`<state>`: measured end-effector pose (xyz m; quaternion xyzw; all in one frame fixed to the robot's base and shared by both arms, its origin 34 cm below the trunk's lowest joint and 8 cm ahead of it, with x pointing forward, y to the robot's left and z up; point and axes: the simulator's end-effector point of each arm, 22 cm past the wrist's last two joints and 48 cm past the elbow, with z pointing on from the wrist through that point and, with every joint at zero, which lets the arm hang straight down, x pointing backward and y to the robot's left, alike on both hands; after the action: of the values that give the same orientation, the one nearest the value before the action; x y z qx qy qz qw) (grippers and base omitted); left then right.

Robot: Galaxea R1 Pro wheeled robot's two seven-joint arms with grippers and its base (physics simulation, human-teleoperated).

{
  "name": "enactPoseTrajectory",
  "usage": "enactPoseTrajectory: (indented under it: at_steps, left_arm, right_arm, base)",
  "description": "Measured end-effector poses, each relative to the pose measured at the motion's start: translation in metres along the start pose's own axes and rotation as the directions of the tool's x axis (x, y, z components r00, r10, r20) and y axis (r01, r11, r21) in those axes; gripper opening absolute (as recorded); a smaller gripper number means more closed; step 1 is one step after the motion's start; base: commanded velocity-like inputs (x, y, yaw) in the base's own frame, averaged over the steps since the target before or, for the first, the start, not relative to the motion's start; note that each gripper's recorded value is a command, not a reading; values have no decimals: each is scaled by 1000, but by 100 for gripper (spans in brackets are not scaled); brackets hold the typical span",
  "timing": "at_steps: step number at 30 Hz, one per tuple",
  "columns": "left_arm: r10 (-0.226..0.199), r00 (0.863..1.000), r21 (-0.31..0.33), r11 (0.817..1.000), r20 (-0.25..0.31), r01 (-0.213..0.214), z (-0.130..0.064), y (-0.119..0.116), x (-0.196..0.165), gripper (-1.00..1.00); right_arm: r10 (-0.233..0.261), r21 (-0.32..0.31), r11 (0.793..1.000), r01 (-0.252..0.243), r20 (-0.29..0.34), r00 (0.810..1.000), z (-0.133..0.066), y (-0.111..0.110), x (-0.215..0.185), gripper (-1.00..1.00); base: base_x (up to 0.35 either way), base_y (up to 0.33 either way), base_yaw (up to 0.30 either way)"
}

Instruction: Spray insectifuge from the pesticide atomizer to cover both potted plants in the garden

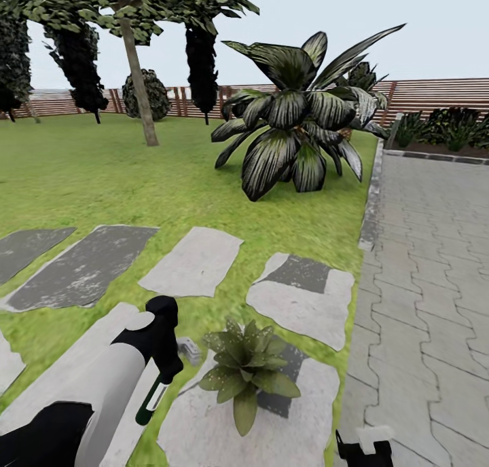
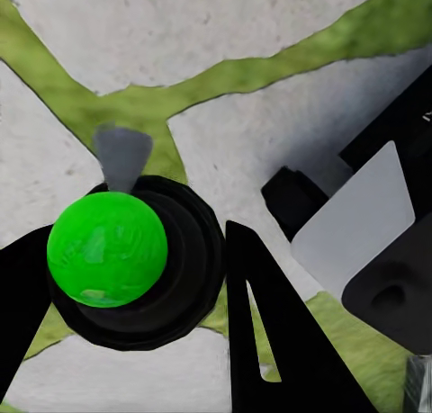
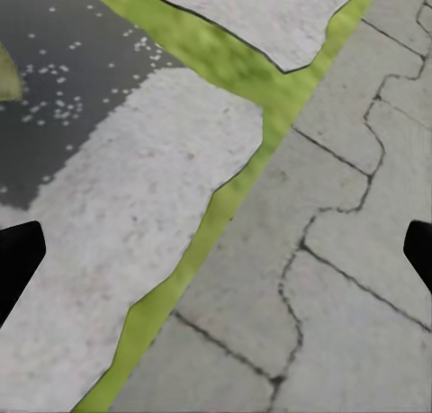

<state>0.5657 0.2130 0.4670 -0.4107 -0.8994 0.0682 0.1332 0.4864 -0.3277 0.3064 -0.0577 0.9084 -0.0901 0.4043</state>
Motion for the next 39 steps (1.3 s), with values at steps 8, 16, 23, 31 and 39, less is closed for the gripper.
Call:
enactPoseTrajectory:
  at_steps: [8,16,23,31,39]
  left_arm:
    - [-2,1000,-1,1000,8,2,-2,0,-2,-100]
    - [-1,1000,-2,1000,8,1,-2,0,-2,-100]
    - [-1,1000,-3,1000,8,1,-2,0,-2,-100]
    - [-1,1000,-3,1000,8,1,-2,1,-2,-100]
    - [-8,1000,-44,999,12,9,-2,10,-3,-100]
  right_arm:
    - [0,0,1000,0,0,1000,0,0,0,100]
    - [0,0,1000,0,1,1000,0,0,0,100]
    - [0,0,1000,0,1,1000,0,0,0,100]
    - [0,0,1000,0,0,1000,0,0,0,100]
    - [0,0,1000,0,0,1000,0,0,0,100]
  base:
    - [6,-1,178]
    - [155,-176,4]
    - [3,-269,0]
    - [-180,-190,123]
    - [-26,-16,223]
